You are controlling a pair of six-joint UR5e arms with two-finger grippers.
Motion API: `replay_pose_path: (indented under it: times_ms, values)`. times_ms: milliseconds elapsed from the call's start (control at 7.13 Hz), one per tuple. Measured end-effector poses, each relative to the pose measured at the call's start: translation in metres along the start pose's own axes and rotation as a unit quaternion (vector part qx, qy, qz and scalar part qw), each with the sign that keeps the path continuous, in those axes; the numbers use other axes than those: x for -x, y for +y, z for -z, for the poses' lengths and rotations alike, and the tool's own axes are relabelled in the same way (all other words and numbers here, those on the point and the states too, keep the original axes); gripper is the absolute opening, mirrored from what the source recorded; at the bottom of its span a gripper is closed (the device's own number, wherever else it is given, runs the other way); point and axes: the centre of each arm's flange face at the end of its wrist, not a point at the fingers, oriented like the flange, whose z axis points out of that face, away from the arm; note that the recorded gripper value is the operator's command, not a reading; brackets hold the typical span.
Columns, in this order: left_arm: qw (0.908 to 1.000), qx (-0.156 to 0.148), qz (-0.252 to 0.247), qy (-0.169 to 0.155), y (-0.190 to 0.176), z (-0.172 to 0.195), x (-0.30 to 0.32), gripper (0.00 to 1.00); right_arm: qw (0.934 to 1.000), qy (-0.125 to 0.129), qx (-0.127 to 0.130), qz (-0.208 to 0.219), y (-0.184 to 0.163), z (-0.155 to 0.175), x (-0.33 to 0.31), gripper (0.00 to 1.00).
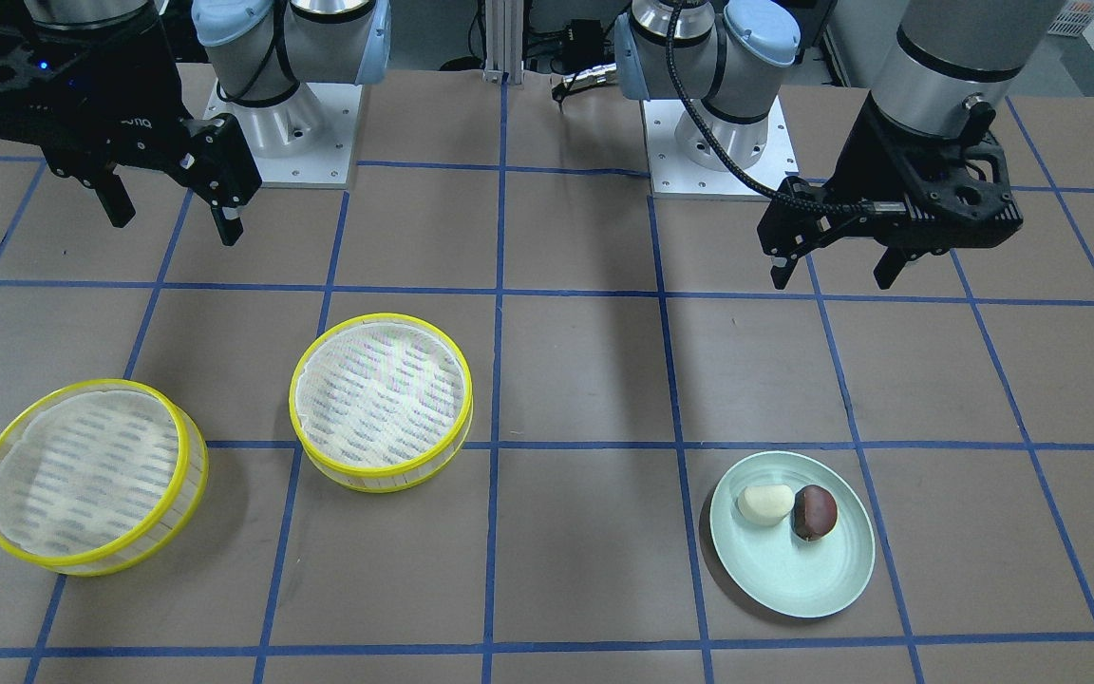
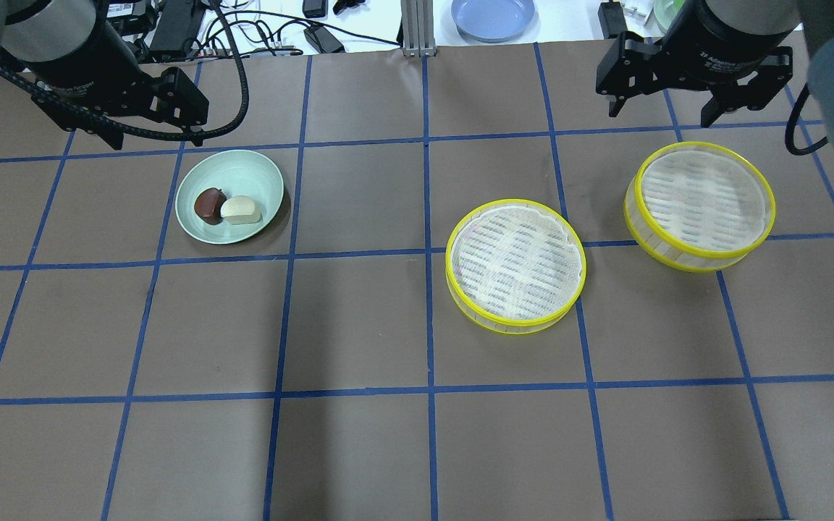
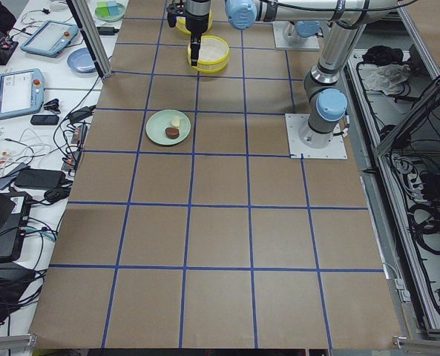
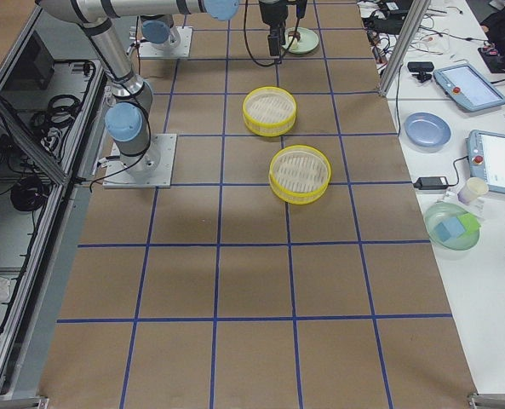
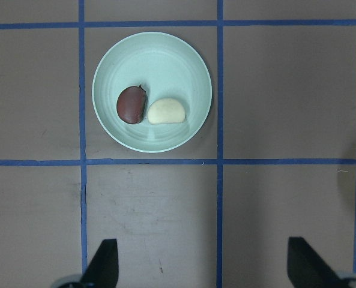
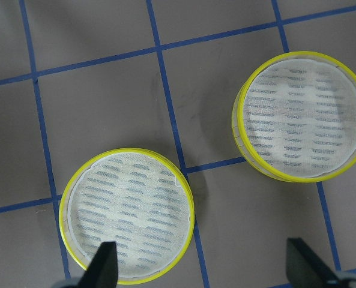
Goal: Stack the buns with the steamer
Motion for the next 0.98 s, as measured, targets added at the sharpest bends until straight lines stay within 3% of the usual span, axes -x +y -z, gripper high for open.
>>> replay_pose_path:
  times_ms: [561,981]
  values:
    - [1.0,0.006,0.007,-0.001,-0.003,-0.005,0.008,1.0,0.9996,0.01,0.005,0.027,-0.011,-0.007,-0.02,0.96]
    - [0.9998,0.019,0.001,0.004,-0.03,-0.048,0.034,1.0,0.9989,0.022,0.038,0.018,-0.058,-0.044,-0.152,0.94]
